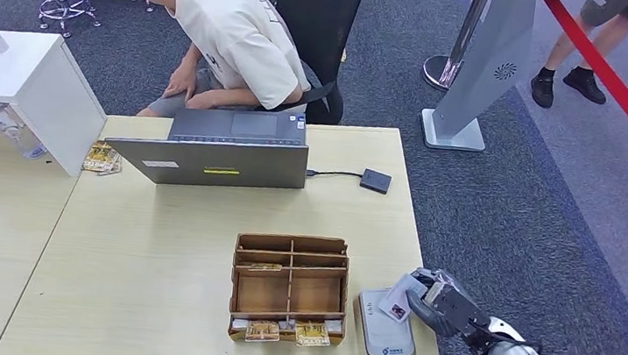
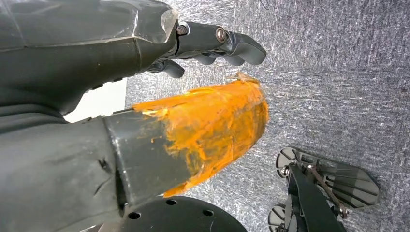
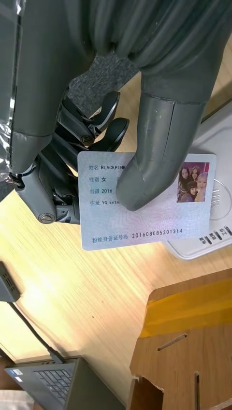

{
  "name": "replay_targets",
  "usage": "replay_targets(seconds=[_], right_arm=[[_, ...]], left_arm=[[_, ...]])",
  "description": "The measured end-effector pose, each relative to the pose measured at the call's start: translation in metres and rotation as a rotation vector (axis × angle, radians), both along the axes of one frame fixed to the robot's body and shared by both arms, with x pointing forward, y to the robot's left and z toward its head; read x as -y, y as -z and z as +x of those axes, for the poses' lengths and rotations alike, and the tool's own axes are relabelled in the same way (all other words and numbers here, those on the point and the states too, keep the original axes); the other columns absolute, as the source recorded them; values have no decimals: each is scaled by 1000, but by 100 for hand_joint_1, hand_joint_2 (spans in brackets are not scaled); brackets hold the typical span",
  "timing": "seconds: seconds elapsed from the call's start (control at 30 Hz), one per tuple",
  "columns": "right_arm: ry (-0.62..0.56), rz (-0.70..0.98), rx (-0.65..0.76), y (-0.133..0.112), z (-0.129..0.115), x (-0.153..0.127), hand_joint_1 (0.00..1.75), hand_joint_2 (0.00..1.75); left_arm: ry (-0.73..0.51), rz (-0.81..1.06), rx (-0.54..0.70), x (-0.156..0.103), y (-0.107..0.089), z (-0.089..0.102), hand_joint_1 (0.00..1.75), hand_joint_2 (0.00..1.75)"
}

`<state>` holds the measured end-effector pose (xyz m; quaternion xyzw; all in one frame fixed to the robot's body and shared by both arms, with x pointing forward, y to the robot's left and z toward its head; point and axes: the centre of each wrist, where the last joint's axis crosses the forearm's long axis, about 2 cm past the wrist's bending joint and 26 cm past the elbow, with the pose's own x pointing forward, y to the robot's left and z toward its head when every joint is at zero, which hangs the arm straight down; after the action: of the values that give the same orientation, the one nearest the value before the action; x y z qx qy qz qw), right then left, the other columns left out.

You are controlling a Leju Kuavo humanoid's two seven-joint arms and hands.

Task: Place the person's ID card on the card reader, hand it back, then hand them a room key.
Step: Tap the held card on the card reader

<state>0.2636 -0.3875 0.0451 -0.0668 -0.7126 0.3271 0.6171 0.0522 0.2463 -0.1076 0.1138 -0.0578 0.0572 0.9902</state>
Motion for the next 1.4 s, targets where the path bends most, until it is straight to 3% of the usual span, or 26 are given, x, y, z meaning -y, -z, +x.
replay_targets(seconds=[1.4], right_arm=[[-149,-169,-77,-7,12,8,175,175]], left_arm=[[-19,4,0,0,0,0,0,0]])
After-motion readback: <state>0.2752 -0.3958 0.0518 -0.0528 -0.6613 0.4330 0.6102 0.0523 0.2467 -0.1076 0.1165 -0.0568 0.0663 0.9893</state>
